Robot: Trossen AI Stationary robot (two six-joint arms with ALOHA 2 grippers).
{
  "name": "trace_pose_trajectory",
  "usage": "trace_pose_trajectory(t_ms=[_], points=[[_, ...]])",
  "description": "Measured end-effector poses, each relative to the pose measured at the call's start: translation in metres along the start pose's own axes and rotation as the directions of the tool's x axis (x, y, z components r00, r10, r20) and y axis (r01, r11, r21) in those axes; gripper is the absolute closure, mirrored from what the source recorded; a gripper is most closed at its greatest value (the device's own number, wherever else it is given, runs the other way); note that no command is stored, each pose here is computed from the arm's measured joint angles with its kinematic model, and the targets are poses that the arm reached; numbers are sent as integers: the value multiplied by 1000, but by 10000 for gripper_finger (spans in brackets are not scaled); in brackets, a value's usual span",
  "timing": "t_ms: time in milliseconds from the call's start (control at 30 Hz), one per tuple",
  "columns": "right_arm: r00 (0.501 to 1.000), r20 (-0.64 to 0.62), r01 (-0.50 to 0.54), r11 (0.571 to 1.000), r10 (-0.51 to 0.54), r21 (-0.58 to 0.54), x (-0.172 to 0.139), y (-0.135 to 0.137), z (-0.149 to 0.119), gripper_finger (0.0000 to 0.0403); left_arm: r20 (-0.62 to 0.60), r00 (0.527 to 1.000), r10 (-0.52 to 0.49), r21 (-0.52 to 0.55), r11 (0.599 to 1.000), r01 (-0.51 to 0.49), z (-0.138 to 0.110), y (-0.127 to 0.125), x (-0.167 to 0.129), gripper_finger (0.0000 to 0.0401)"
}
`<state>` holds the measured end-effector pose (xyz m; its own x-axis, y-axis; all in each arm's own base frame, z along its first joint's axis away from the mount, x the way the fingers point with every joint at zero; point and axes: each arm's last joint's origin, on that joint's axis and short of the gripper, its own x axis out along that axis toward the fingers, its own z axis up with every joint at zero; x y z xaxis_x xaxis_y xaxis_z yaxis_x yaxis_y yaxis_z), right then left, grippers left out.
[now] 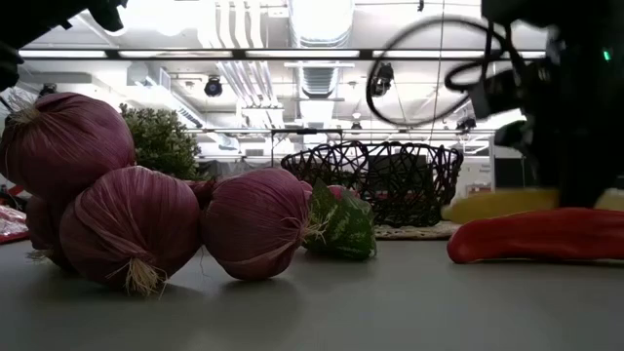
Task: Build produce basket
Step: Put the banana into the black wire basket
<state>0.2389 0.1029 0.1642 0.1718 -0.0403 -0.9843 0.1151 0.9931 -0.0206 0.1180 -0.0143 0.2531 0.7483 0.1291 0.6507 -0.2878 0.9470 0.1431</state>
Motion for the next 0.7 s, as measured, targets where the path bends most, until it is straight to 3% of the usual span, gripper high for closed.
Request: trace_pose_trajectory(t_ms=[200, 300, 367, 500, 700], points=[[972, 199, -116, 992, 124, -49, -45, 6, 19, 304, 2, 1000, 1, 0, 1000, -1, 0, 0, 0, 205], [889, 398, -203, 974, 228, -104, -68, 7, 26, 303, 1, 1000, 1, 0, 1000, -1, 0, 0, 0, 205], [787, 545, -235, 957, 291, -171, -81, 7, 30, 303, 1, 1000, 0, 0, 1000, 0, 0, 0, 0, 205], [520, 766, -204, 926, 378, -318, -94, 6, 30, 302, 2, 1000, 1, -1, 1000, -1, 0, 0, 0, 205], [143, 853, -95, 865, 501, -492, -87, -5, 19, 302, 3, 1000, 2, -1, 1000, -2, 0, 0, 0, 205]])
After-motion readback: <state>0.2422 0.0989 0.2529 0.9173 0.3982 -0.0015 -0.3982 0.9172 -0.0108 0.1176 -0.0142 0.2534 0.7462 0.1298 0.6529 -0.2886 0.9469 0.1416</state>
